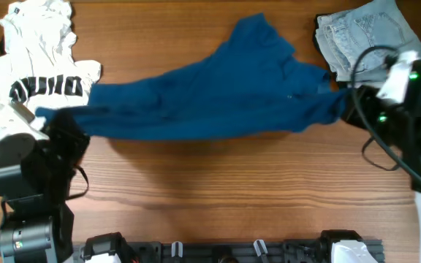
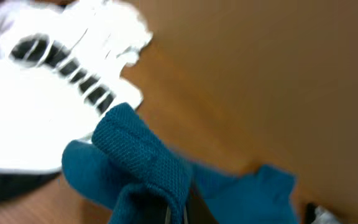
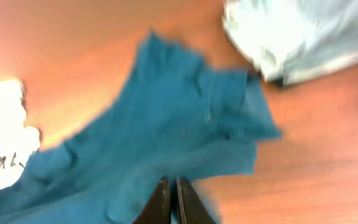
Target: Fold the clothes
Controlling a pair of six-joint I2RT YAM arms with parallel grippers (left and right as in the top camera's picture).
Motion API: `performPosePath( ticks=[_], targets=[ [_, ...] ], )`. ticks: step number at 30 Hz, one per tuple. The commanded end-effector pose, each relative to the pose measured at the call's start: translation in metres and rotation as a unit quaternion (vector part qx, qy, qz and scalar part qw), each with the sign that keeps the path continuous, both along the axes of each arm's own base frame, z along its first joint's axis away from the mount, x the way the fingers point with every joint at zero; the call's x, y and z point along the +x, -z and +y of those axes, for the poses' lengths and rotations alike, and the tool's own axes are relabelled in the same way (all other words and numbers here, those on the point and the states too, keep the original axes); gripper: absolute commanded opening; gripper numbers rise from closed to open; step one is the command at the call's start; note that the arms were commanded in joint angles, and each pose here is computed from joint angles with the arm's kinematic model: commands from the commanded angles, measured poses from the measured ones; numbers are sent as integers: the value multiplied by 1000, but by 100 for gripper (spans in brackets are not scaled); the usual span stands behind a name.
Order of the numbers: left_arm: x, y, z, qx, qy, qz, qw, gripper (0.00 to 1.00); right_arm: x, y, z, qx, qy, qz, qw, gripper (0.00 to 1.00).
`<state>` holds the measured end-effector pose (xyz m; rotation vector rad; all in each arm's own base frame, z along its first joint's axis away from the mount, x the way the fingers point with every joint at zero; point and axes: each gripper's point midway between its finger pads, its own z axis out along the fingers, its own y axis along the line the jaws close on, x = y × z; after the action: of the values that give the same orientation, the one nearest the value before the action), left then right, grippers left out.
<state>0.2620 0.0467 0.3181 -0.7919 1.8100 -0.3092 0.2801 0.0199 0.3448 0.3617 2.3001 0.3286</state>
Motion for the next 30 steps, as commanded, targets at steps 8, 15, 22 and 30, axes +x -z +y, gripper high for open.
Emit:
performPosePath(
  ticks=[8,15,22,30],
  targets=[
    [-32,-175,-15,73,31,-226,971,4,-55,-155,-31,-68,65,-199,975,4],
    [-35,-179,-26,72,63,-214,972,4,-48,-132,-18,-54,28,-142,988,14],
    [-5,-148,-21,56,66,-149,985,4,-7,-72,22,-22,-112,-16,993,50],
    [20,-113,-16,39,68,-82,994,4,36,17,77,-7,-267,143,953,56]
  ],
)
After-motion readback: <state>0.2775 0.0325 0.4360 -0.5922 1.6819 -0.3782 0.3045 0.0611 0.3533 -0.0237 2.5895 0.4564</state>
